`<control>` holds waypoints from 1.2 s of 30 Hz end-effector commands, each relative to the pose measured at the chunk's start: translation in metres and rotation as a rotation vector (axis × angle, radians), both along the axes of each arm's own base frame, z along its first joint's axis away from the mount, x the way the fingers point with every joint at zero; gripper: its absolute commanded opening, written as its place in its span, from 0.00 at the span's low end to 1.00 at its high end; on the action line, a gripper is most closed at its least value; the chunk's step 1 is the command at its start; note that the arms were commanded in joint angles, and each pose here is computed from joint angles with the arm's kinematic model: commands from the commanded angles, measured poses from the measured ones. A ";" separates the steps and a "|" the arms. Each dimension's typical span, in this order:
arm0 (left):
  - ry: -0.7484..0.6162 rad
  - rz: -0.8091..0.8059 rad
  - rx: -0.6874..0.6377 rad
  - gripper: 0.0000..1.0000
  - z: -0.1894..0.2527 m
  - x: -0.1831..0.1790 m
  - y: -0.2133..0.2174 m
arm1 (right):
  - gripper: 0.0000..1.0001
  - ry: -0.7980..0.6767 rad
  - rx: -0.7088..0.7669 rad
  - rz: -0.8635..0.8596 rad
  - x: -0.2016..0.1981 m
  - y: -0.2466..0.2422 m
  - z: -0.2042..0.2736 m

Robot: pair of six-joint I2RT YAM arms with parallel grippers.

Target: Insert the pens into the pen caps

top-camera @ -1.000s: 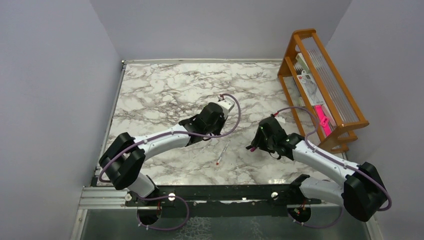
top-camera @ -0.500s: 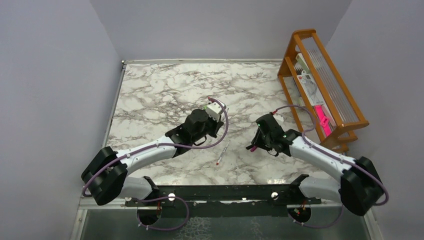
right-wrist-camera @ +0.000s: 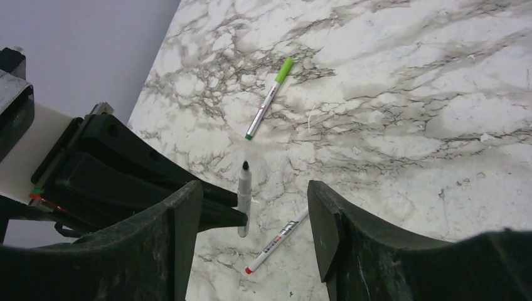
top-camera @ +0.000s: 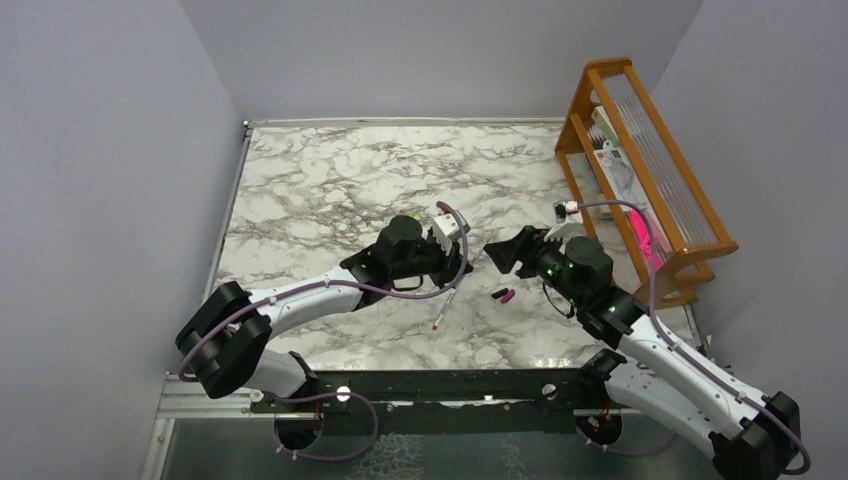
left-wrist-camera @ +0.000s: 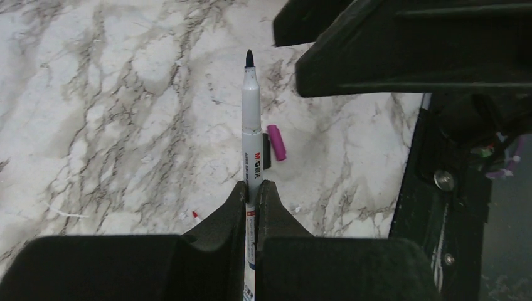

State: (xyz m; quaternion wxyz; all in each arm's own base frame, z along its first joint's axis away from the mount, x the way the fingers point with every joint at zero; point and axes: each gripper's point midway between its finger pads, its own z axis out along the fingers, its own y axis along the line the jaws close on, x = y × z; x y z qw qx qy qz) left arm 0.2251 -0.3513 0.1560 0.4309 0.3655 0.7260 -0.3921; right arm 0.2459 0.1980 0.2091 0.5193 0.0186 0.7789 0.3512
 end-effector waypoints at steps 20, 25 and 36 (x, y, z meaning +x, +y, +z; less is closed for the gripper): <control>-0.010 -0.109 -0.101 0.00 0.034 -0.013 -0.027 | 0.31 -0.057 -0.002 0.200 -0.006 0.034 0.007; 0.000 -0.101 -0.096 0.00 0.030 -0.012 -0.029 | 0.01 -0.054 -0.002 0.207 -0.008 0.034 0.005; -0.003 -0.138 -0.104 0.40 0.030 -0.019 -0.030 | 0.01 -0.078 0.077 0.218 -0.014 0.037 0.023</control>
